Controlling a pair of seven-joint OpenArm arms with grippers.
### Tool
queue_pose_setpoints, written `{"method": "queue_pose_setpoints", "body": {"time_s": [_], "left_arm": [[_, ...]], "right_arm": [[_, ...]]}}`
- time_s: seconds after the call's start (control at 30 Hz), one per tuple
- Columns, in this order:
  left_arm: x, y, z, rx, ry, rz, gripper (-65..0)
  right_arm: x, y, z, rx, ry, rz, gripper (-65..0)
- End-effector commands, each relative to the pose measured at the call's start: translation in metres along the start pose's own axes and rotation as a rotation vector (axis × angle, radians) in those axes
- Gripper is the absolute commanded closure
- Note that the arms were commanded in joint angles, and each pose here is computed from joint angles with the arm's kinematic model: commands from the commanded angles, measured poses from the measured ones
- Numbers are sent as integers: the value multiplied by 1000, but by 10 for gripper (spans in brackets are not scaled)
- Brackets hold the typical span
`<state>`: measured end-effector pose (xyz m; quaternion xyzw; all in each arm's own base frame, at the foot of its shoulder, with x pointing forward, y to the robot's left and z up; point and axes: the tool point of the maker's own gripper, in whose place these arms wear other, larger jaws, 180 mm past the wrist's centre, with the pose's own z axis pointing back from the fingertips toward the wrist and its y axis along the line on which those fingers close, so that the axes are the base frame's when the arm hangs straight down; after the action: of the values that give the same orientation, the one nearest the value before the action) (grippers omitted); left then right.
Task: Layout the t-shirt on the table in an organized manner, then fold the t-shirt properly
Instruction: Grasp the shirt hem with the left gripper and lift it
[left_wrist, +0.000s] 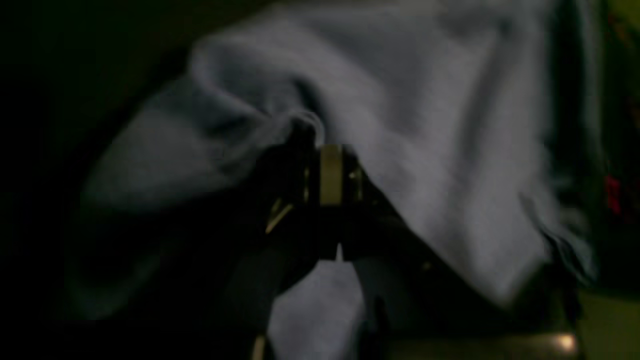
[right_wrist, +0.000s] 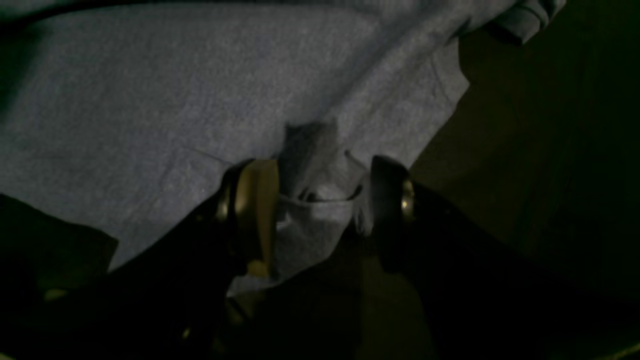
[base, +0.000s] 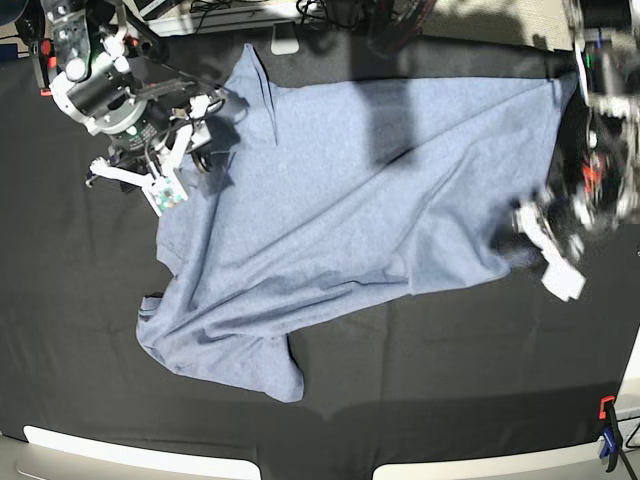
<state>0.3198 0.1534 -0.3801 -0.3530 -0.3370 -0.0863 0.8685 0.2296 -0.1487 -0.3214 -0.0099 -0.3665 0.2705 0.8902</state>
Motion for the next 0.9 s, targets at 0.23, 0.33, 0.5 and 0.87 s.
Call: {"method": "queue_pose_setpoints", "body": {"time_s": [0.23,0.33,0.5,0.87], "left_arm": [[-51,-41,24,-58,42,-63,0],[-70,-52,30,-67,73,-67,0],[-109,-56,39,-66,176,-30,0],[-98,-56,62,-79,230,-85,-335]], "right_arm": [[11,-5,3,-14,-45,10,-290],[11,-5,3,-14,-45,10,-290],[11,-5,3,-15,-47,10,-290],[14,-4,4,-11,-61,9,-290]]}}
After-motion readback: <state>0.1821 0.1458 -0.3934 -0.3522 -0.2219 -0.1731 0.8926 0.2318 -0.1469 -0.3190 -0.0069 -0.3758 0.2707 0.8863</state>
